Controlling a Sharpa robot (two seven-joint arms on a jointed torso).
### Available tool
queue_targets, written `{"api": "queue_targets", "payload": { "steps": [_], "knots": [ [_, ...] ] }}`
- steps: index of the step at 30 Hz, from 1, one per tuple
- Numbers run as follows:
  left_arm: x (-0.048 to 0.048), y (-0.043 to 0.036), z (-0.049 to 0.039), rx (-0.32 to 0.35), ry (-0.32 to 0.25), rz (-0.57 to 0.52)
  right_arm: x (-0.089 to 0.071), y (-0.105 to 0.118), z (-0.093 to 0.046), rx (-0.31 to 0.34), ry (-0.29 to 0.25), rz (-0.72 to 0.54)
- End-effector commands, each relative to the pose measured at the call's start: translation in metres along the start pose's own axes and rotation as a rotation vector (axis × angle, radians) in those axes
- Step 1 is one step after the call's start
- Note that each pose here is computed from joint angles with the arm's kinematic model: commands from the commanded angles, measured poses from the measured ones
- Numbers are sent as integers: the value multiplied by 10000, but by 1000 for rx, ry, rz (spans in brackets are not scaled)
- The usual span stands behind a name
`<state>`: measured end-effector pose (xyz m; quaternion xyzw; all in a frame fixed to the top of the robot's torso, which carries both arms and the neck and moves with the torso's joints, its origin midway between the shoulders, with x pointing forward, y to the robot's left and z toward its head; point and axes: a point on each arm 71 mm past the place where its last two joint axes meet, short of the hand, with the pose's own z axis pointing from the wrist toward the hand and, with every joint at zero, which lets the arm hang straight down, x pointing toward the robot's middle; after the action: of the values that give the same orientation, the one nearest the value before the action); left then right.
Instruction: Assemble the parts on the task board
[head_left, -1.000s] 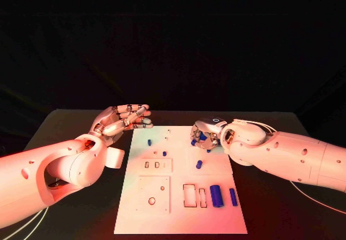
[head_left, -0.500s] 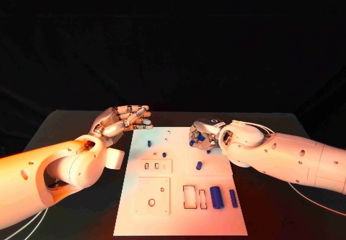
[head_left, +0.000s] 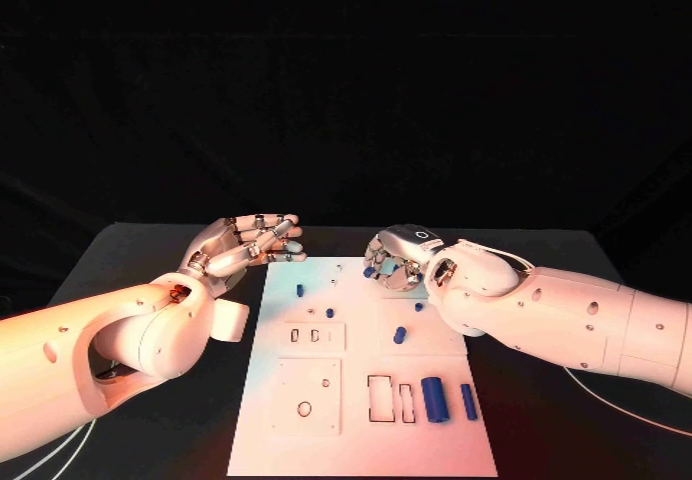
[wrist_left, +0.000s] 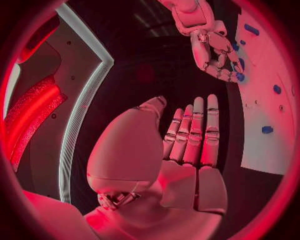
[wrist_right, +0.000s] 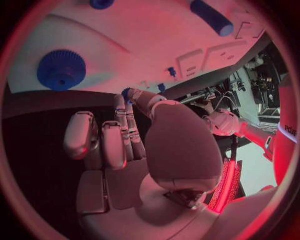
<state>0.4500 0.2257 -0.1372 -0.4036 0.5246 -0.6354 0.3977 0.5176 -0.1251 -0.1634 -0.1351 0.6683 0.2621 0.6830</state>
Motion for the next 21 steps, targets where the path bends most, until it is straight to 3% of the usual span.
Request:
{"api": "queue_targets", "payload": {
  "steps": [1, 14, 21],
  "knots": [
    [16, -13, 4, 6, 19, -11, -66, -14, 42, 37, -94, 17],
    [43, -14, 18, 6, 24, -14, 29, 95, 283, 44, -91, 34],
    [52, -18, 25, 8, 25, -14, 86, 136, 346, 49, -84, 40]
  ]
}}
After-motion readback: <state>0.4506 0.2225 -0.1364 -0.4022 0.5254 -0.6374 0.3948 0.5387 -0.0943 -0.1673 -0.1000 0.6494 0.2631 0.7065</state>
